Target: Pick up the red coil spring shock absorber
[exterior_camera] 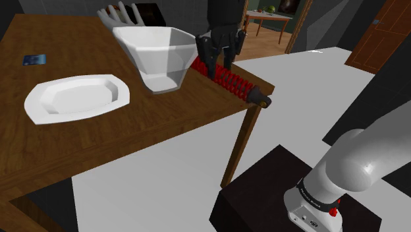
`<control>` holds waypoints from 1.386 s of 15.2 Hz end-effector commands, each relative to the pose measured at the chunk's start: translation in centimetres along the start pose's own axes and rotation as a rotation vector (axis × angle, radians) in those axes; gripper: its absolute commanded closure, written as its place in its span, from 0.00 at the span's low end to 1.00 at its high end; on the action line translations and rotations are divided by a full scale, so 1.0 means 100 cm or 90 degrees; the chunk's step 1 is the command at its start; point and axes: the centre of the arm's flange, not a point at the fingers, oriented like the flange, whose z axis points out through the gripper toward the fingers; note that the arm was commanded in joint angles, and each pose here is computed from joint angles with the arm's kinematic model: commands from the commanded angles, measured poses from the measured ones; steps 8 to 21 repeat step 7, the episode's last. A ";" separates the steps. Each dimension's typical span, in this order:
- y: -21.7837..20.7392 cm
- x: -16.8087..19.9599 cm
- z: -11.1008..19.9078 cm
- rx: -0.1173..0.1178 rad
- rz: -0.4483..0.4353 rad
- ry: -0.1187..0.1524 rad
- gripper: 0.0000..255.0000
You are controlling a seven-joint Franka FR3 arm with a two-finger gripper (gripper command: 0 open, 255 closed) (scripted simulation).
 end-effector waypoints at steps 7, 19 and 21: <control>0.004 -0.002 -0.034 0.000 0.000 0.000 1.00; 0.004 -0.002 -0.034 0.000 0.000 0.000 1.00; 0.004 -0.002 -0.034 0.000 0.000 0.000 1.00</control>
